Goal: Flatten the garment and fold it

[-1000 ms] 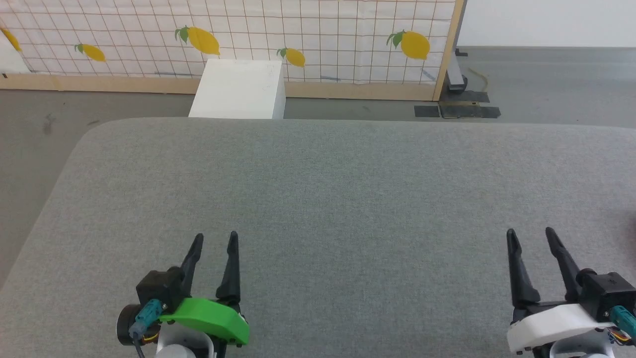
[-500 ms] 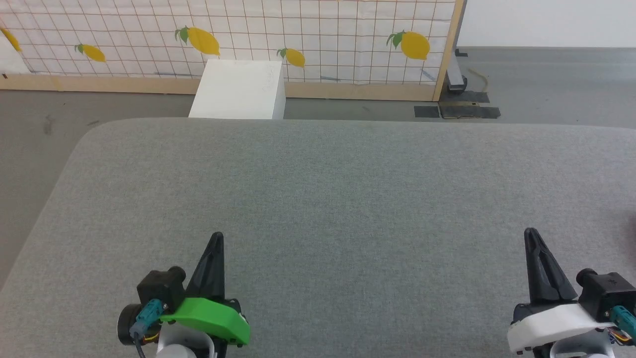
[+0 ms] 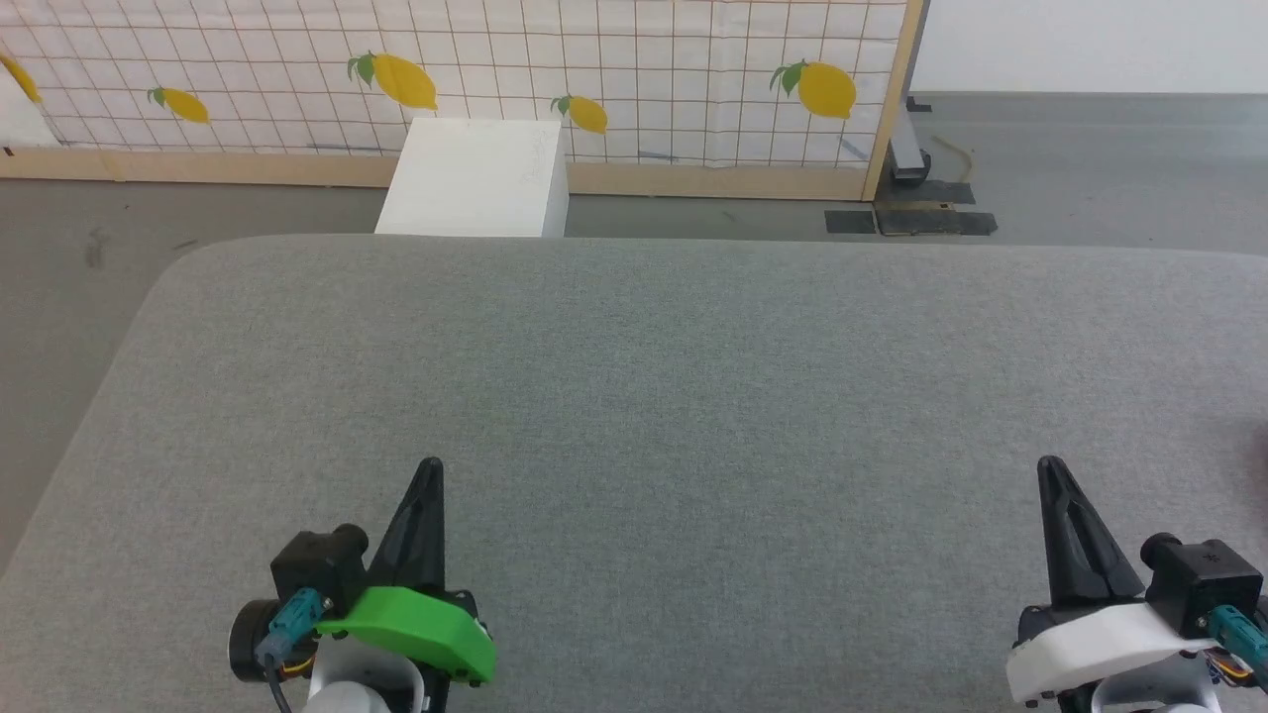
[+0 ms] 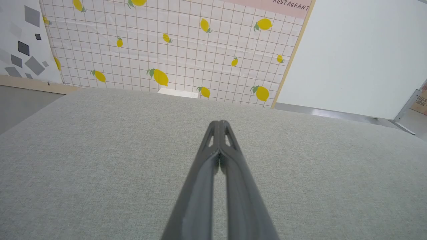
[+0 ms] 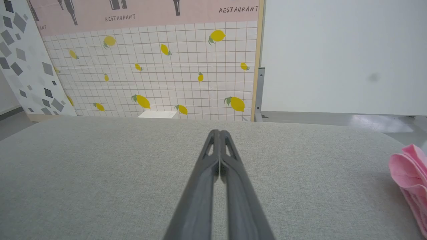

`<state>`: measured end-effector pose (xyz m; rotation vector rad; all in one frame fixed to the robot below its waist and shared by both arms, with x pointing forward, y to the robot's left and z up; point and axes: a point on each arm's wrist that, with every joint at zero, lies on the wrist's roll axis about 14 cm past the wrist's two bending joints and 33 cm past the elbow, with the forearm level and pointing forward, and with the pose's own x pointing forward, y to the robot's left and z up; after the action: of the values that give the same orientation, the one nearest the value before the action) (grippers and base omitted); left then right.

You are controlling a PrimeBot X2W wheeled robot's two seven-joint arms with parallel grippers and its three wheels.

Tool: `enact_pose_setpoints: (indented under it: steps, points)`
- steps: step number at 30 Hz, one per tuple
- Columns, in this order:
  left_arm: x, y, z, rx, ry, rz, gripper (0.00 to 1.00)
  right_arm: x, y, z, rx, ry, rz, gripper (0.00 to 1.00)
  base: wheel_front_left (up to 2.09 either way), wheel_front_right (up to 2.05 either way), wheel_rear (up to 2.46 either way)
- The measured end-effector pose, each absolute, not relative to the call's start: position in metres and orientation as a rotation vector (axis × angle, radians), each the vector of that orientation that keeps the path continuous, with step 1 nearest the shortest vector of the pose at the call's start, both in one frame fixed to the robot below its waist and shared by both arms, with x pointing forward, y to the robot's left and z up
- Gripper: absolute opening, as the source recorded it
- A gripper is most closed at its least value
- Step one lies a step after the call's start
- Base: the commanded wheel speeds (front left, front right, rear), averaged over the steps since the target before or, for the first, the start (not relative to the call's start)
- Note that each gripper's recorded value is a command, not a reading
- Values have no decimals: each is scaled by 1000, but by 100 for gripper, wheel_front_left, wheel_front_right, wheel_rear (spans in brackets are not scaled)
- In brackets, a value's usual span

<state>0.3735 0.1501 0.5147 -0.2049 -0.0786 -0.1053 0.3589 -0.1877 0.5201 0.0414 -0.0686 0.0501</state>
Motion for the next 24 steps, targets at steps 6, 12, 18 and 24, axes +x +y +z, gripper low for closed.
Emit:
enact_pose_setpoints:
  steps: [6, 12, 18, 24]
  points:
    - [374, 152, 517, -180, -81, -100, 0, 359, -186, 519, 35, -60, 55, 0, 0, 0, 0]
    - [375, 153, 519, -169, -77, -98, 0, 359, -184, 518, 31, -52, 61, 0, 0, 0, 0]
    - [376, 154, 520, -158, -74, -97, 0, 359, -183, 518, 26, -44, 65, 0, 0, 0, 0]
    - [377, 155, 521, -149, -72, -90, 0, 360, -182, 517, 24, -38, 69, 0, 0, 0, 0]
